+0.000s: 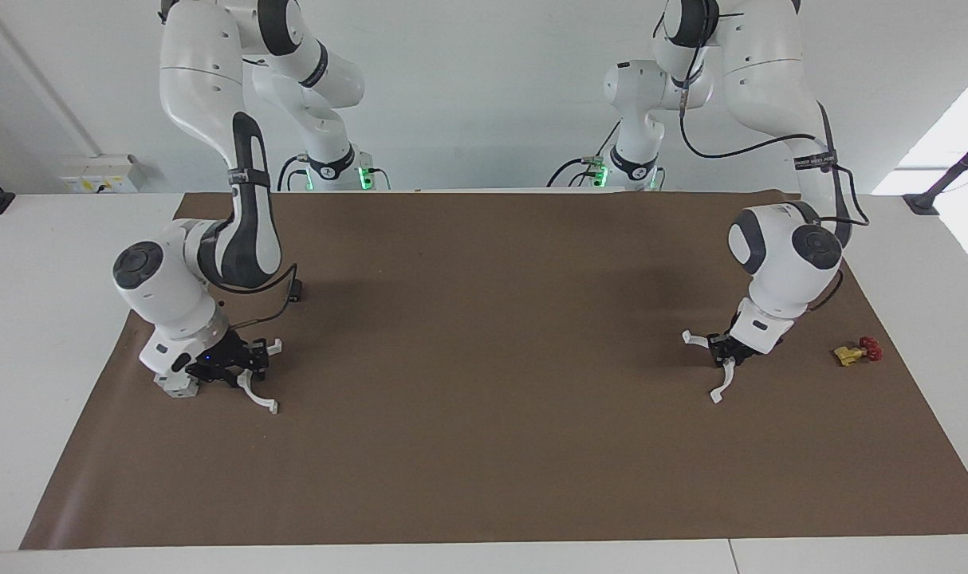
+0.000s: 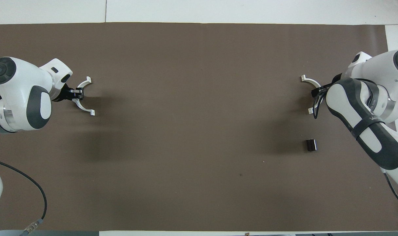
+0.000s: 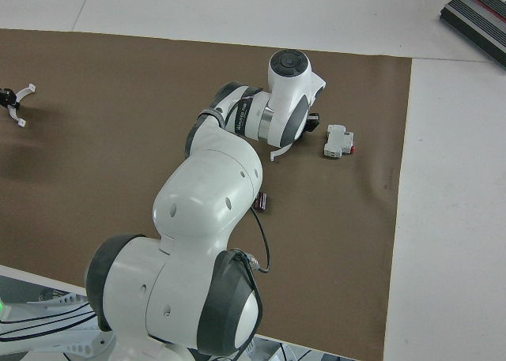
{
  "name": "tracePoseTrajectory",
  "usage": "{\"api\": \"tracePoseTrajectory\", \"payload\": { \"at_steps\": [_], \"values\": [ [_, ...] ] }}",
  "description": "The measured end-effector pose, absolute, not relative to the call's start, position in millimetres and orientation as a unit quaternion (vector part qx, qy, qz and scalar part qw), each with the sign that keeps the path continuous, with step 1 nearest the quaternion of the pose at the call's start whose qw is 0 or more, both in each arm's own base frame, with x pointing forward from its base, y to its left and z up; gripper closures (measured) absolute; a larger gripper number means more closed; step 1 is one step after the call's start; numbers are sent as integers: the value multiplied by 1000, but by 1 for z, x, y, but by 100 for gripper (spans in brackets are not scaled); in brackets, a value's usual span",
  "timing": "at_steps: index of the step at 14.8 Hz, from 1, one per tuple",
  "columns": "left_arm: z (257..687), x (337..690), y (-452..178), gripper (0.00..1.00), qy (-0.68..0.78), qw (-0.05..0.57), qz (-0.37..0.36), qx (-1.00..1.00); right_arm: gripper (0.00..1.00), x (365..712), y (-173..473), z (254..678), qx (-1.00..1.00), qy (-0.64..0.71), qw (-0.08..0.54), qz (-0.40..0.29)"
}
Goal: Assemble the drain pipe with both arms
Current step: 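Lift the clamp half with the right gripper toward the table center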
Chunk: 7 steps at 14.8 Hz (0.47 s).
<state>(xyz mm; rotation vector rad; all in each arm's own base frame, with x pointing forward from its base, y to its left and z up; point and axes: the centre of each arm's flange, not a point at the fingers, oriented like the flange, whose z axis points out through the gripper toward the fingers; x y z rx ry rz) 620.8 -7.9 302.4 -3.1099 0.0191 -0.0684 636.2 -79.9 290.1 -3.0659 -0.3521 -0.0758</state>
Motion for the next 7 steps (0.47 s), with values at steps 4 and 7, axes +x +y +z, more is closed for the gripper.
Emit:
{"api": "tracePoseTrajectory", "payload": {
  "at_steps": [4,7],
  "values": [
    [302,621,-8,64,5,15,-22,-1000,79,639,-77,294,-992,-116,27,-29],
    [303,621,-8,78,3,15,-23,-1000,79,663,-14,333,-995,-89,41,-27]
  ]
}}
